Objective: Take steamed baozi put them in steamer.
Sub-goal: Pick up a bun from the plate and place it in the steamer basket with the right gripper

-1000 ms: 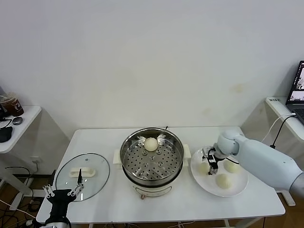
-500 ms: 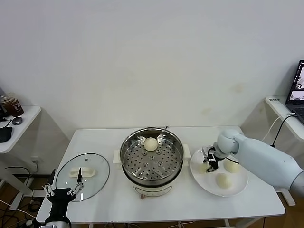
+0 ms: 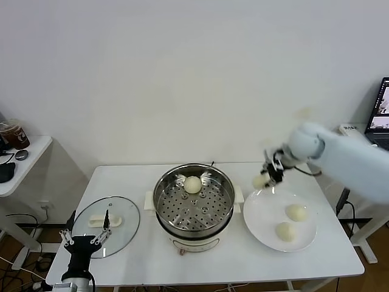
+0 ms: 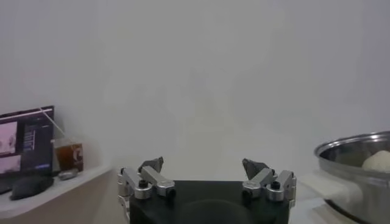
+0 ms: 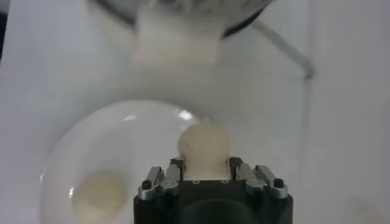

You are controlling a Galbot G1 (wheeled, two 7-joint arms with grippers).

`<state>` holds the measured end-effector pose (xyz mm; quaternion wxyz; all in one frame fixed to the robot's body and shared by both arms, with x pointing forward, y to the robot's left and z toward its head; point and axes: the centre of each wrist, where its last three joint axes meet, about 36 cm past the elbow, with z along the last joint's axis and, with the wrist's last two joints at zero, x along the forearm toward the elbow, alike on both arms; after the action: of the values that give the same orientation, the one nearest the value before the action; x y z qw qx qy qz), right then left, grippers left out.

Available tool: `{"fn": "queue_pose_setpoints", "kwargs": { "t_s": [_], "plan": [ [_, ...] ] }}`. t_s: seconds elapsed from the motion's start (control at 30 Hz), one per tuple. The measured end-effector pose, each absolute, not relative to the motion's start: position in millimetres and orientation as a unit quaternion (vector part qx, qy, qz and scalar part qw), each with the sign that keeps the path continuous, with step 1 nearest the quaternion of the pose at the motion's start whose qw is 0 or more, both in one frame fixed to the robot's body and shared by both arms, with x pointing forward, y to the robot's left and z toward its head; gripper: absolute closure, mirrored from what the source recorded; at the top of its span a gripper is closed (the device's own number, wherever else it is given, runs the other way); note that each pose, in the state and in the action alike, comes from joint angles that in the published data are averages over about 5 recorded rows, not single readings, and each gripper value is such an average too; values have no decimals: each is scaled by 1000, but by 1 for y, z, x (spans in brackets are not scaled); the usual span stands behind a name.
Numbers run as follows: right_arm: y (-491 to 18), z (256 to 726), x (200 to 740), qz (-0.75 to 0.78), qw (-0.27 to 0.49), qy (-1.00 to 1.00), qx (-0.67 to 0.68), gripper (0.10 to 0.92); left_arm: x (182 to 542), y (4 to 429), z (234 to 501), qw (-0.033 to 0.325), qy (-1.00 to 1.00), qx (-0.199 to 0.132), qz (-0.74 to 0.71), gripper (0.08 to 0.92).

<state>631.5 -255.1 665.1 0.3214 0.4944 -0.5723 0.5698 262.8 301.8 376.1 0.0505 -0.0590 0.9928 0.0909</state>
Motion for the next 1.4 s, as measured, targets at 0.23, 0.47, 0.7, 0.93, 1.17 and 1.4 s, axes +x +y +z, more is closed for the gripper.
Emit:
{"fn": "queue_pose_setpoints", "kwargs": {
  "t_s": [0.23, 0.47, 0.7, 0.93, 1.17, 1.4],
  "plan": [
    [-176, 707, 609, 564, 301, -573, 513, 564, 267, 304, 376, 54, 993, -62, 88, 177],
    [-97, 692, 597, 568, 300, -550, 534, 564, 270, 306, 375, 56, 992, -72, 88, 177],
    [-36, 660, 596, 571, 309, -529, 547, 564, 269, 307, 372, 53, 992, -79, 88, 177],
    [1, 628, 595, 571, 320, -515, 553, 564, 268, 310, 372, 54, 991, -84, 90, 177],
    [20, 603, 597, 569, 327, -515, 552, 564, 268, 312, 371, 55, 991, -85, 92, 177],
    [30, 588, 601, 559, 333, -521, 552, 562, 270, 314, 369, 55, 991, -84, 93, 177]
  ]
}}
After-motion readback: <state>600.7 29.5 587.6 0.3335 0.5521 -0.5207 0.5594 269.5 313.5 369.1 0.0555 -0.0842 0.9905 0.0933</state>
